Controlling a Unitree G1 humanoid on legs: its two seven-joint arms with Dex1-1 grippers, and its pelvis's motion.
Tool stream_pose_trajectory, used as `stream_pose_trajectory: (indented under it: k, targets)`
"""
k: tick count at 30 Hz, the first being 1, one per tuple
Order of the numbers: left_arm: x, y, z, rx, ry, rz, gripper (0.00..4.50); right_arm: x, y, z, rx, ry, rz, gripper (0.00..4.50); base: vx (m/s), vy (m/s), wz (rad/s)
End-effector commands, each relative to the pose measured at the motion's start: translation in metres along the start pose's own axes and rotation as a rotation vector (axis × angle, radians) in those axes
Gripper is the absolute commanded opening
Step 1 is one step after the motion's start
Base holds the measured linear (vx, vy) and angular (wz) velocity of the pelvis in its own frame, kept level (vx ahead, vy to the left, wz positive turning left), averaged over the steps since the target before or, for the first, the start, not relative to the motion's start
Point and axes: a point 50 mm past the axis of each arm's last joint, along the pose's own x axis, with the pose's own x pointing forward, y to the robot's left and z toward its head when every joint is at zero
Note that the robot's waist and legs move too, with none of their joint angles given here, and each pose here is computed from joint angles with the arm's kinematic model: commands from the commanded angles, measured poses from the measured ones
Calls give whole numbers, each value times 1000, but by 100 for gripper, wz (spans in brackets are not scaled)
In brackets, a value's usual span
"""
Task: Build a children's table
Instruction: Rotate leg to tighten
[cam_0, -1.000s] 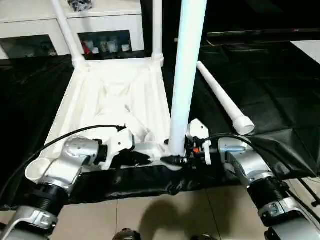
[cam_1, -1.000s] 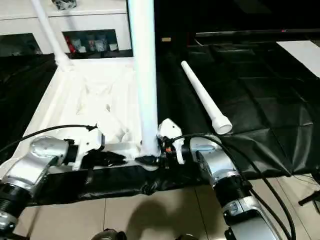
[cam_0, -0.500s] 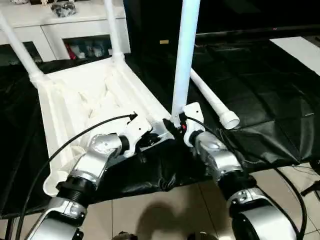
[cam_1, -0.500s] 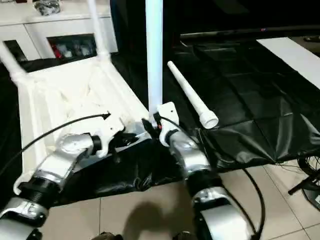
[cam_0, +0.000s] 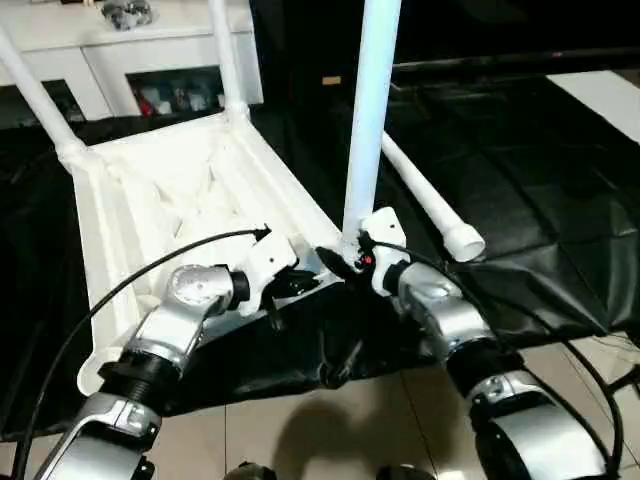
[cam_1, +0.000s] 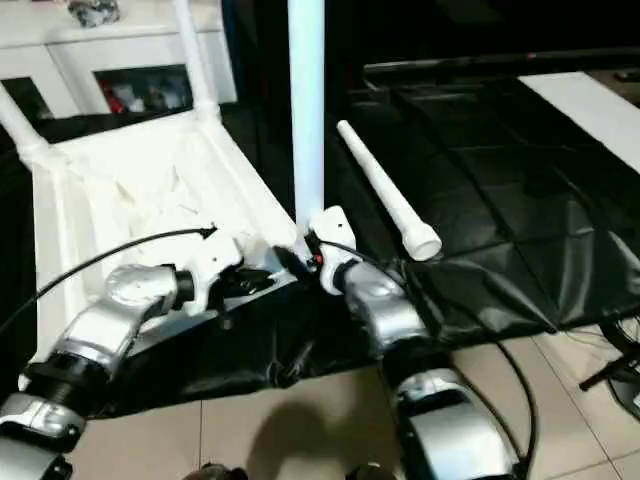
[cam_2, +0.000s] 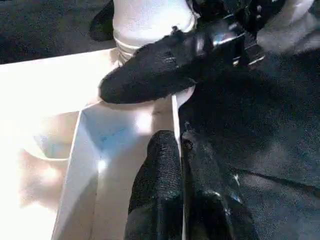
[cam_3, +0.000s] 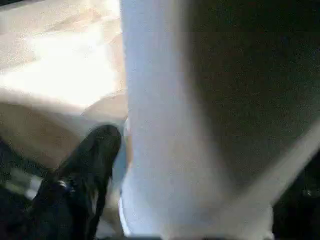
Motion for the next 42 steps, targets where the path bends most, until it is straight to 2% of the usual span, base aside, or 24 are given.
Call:
stream_pose_trajectory:
  k: [1,3,5,8,16,25,30,34,36,39,40,41,42]
  targets:
    - [3,-4,30,114,-117,-90,0,1,16,-4,-52,42,182,377,0,0,0]
    - [-3,-3,28,115,-114,-121,0,-11,16,-6,-77,68,318,377,0,0,0]
    - [-5,-3,27,114,-111,-128,0,-14,17,-6,-81,72,351,377,0,0,0]
    - [-12,-5,22,102,-93,-188,0,-34,17,-4,-91,117,561,377,0,0,0]
    - [-17,-5,17,99,-76,-216,0,-46,14,-5,-87,195,673,377,0,0,0]
    - [-20,-4,15,91,-66,-239,0,-51,15,-4,-46,225,730,303,0,0,0]
    - [-20,-5,14,84,-63,-245,0,-51,19,-5,-15,216,748,283,0,0,0]
    - [-18,-5,15,73,-74,-231,0,-49,22,-6,25,183,733,279,0,0,0]
    - [-9,-1,19,55,-89,-162,0,-41,25,-4,67,109,676,279,0,0,0]
    - [4,4,25,43,-105,-60,0,-25,24,-5,68,78,518,278,0,0,0]
    - [4,4,25,43,-105,-60,0,-25,24,-5,68,78,518,278,0,0,0]
    - [16,7,33,40,-113,36,0,-7,22,-8,74,83,310,277,0,0,0]
    - [24,8,37,29,-118,98,0,3,21,-10,96,85,182,277,0,0,0]
